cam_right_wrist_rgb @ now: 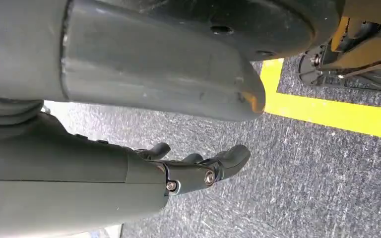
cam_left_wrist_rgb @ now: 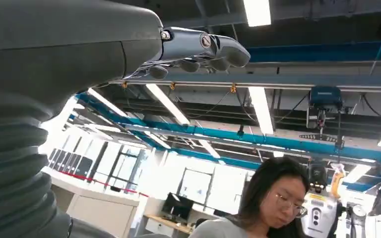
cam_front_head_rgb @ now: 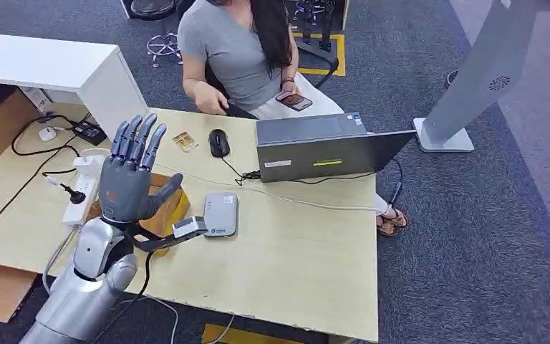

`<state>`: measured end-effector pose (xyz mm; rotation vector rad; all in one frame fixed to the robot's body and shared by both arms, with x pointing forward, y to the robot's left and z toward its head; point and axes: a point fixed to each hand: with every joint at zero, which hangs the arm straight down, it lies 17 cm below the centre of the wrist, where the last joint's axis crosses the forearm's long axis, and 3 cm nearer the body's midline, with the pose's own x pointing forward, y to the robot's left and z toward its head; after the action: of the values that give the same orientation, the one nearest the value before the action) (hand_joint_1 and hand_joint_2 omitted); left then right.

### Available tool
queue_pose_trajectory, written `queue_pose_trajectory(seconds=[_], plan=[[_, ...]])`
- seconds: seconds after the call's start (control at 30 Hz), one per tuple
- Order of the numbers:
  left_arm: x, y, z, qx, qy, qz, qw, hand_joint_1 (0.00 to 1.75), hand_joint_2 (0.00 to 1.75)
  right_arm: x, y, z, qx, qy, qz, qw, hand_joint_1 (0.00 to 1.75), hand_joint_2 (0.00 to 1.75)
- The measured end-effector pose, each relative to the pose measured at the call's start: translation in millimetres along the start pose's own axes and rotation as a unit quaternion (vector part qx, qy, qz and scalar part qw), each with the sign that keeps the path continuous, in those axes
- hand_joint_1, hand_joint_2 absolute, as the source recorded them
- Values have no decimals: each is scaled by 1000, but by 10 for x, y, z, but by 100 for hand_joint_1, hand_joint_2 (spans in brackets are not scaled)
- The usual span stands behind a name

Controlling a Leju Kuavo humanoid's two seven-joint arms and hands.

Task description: Pass the card to the sensor for recognition and then transmit it.

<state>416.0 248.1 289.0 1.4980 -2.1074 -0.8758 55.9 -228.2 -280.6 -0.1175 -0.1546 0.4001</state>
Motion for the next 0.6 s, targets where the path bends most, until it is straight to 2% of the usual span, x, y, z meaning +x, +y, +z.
queue_pose_trajectory(seconds=[0.2,0.27,0.3,0.37,0.47,0.6], plan=[[5,12,4,1,-1,0,1000,0,175,-2,-1,0,0,0,-1,1000,0,0],[30,42,99,-2,1,4,1000,0,175,-17,-8,-1,-2,2,-6,1000,0,0],[61,91,168,1,1,10,1000,0,175,-13,-16,-3,-4,2,-9,1000,0,0],[246,309,612,-6,-3,31,1000,0,175,-55,-26,-4,-7,9,-29,1000,0,0],[320,349,822,-23,2,39,999,0,175,-60,-52,-8,-14,10,-43,999,0,0],[321,154,1187,-106,38,49,992,0,175,-75,-70,-10,-17,12,-59,998,0,0]])
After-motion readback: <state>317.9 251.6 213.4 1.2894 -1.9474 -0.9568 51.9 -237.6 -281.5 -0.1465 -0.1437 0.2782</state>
